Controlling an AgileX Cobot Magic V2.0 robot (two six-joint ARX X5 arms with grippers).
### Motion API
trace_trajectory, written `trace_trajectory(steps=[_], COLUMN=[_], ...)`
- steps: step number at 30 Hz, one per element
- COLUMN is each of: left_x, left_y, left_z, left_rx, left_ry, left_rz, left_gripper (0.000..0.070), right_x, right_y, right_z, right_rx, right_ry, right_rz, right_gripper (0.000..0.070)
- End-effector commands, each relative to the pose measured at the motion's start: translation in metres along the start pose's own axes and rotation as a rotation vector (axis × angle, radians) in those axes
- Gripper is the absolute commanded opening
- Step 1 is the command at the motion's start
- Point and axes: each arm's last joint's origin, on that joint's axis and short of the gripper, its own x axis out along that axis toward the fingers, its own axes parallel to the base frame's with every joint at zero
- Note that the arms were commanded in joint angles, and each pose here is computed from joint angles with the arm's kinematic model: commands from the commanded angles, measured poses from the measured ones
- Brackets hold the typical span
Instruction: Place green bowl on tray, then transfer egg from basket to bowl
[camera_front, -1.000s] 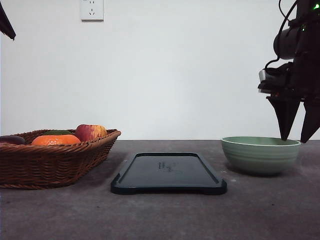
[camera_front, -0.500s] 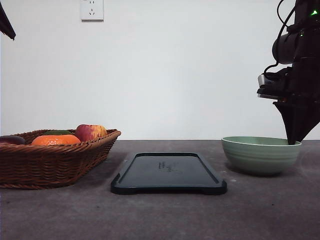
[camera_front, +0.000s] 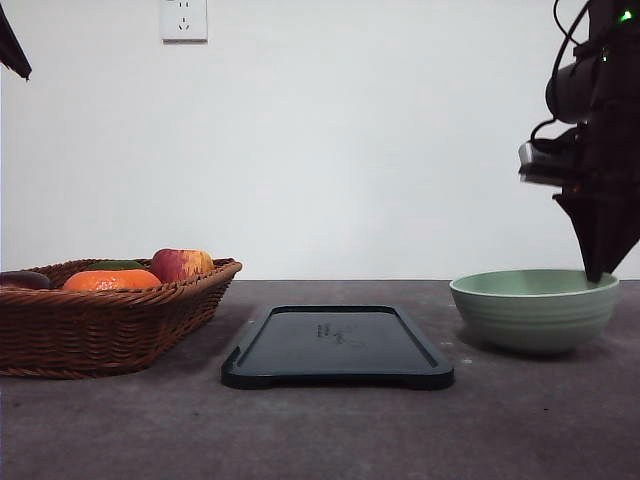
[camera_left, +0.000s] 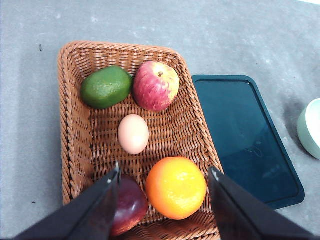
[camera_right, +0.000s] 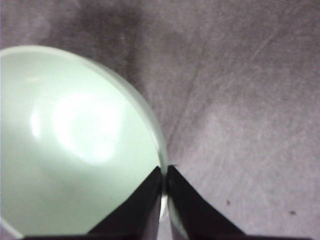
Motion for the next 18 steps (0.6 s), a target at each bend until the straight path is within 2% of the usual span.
trace_trajectory(steps=[1,5,9,18], left_x=[-0.002,-0.002,-0.002,-0.002], left_y=[-0.002,-0.002,-0.002,-0.002], left_z=[0.006,0.006,0.006,0.006], left_rx=[0.015,0.015,0.015,0.016], left_ry=[-0.023,-0.023,-0.023,-0.024], left_rz=[-0.006,-0.006,-0.006,-0.006], left_gripper=[0.035,0.035,0.035,0.035], right_x=[-0.003,-0.018,-0.029,-0.032], right_y=[0.001,0.01,0.026,0.086], right_z=[0.007,0.011,0.015,0.019], right_rx=[-0.01,-0.018,-0.041,-0.13], right_ry=[-0.005,-0.015,-0.035,-0.114], right_rz=[0.013,0.073,0.089,0.136], right_gripper=[0.0005,0.0005,0.0005,0.0005])
